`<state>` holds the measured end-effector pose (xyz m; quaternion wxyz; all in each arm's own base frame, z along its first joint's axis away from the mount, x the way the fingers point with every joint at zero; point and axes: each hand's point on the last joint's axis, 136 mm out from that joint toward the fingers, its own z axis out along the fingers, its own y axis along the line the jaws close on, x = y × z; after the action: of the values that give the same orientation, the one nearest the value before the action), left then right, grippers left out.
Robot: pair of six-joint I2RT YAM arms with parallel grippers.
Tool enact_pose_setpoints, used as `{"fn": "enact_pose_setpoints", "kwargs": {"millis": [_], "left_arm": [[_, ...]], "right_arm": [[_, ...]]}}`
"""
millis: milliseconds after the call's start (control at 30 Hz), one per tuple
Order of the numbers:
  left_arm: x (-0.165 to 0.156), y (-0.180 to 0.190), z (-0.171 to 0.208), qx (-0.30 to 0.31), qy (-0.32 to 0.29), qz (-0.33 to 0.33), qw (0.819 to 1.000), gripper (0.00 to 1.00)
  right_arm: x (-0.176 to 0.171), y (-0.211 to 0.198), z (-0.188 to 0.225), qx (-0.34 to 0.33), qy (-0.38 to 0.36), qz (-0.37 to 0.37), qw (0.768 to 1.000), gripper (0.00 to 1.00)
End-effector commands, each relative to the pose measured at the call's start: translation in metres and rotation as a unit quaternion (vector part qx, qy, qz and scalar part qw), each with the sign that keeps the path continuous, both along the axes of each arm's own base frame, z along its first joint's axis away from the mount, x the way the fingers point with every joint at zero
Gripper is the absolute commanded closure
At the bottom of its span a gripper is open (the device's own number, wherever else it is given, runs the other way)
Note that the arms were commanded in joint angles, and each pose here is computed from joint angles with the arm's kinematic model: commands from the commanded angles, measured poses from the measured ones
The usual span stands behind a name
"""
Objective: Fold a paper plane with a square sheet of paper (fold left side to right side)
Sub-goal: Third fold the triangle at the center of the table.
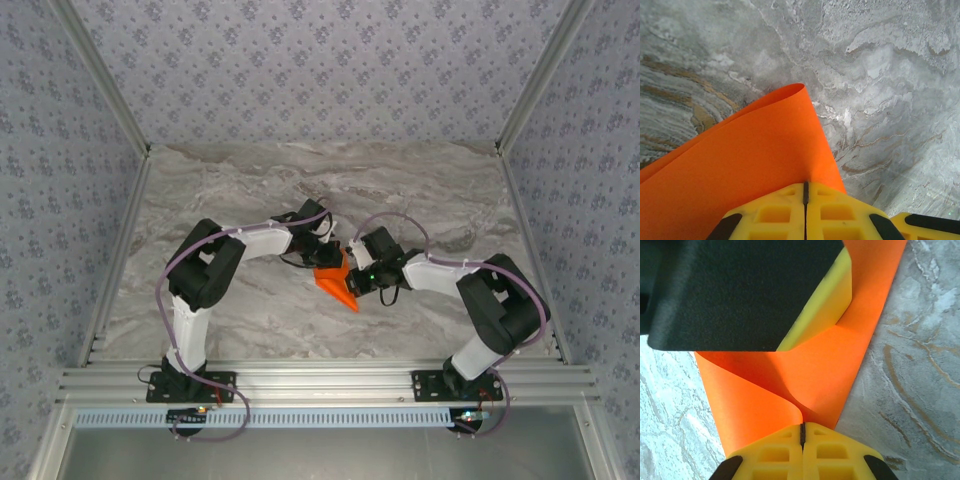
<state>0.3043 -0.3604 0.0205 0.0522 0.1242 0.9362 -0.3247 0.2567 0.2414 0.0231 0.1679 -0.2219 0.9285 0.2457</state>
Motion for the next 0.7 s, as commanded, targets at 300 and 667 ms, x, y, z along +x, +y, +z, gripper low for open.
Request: {"fn": "enact_pose_setpoints", "kwargs": {"millis": [300, 667], "left_arm": [[-0.015, 0.01, -0.022, 0.036, 0.017, -0.008, 0.999, 0.94], [0.005, 0.014, 0.013, 0.04, -0.013, -0.016, 0.999, 0.86]], "right_arm": [[-0.013, -0.002, -0.025, -0.035, 0.033, 0.011, 0.999, 1.0], [-0.03, -0.015, -0.039, -0.078, 0.057, 0.009, 0.995, 1.0]]}}
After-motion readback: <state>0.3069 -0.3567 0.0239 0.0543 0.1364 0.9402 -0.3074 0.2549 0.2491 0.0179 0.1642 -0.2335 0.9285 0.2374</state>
